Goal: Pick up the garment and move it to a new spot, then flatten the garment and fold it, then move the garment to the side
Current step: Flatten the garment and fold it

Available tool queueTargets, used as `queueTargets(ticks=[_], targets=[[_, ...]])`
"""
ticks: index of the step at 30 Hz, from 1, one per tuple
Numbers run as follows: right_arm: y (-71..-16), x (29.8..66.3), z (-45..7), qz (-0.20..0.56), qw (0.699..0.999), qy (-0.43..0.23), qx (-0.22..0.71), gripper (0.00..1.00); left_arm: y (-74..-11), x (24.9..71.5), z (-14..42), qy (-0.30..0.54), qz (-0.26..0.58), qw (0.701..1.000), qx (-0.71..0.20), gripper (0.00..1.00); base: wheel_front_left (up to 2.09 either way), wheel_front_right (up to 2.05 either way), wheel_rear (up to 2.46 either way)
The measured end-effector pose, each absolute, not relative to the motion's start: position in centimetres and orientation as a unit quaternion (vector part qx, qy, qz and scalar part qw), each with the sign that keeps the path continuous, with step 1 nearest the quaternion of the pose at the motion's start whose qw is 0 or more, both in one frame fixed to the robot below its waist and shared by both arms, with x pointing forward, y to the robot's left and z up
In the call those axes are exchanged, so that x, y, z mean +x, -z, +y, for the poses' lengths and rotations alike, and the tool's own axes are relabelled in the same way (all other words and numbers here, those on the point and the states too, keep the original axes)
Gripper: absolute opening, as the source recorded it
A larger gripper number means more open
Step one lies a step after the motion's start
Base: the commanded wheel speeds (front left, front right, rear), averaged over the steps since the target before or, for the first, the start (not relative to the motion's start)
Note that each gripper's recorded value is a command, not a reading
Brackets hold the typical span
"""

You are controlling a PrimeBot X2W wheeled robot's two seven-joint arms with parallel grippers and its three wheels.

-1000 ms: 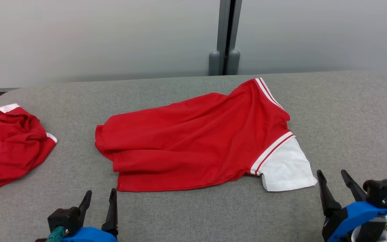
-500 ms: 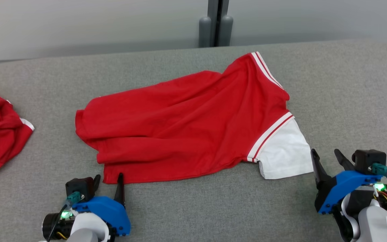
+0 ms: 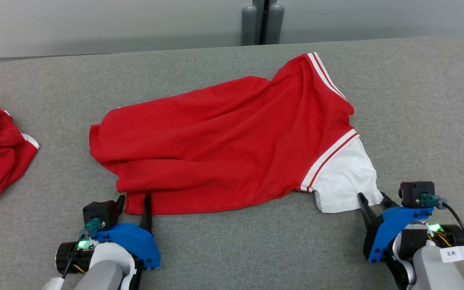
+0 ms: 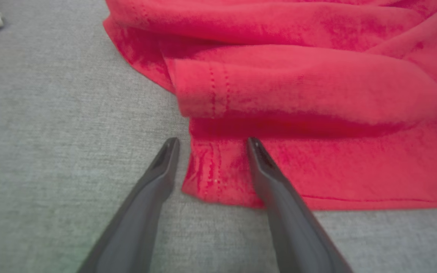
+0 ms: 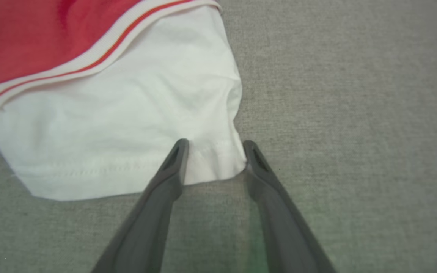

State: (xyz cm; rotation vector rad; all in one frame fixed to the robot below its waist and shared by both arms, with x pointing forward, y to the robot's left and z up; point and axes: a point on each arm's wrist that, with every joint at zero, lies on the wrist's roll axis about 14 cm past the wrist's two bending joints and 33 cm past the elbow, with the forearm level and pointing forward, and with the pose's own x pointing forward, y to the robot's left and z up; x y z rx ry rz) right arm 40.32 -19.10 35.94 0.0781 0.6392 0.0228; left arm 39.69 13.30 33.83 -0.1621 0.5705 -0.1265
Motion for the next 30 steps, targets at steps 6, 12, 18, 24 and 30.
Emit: queueTargets(ticks=[6, 12, 18, 24, 30], targets=[[-36.5, 40.5, -18.9, 0.300, 0.953, -0.014, 0.037, 0.00, -34.3, 39.8, 13.2, 0.064, 0.268, 0.957, -0.088, 0.00, 0.00, 0.00, 0.00], [-40.4, 42.0, -19.3, 0.228, 0.972, -0.006, 0.058, 0.00, -37.0, 40.3, 13.6, 0.056, 0.215, 0.968, -0.117, 0.00, 0.00, 0.00, 0.00], [-47.2, 42.6, -20.2, 0.125, 0.989, 0.002, 0.081, 0.00, -42.5, 40.7, 14.3, 0.057, 0.124, 0.978, -0.157, 0.00, 0.00, 0.00, 0.00], [-54.5, 41.6, -20.4, 0.032, 0.994, -0.010, 0.102, 0.00, -49.8, 40.5, 14.0, 0.080, 0.034, 0.968, -0.237, 0.00, 0.00, 0.00, 0.00], [-61.3, 40.1, -20.5, -0.052, 0.995, -0.020, 0.084, 0.00, -57.7, 40.0, 13.2, 0.130, -0.048, 0.956, -0.258, 0.00, 0.00, 0.00, 0.00]])
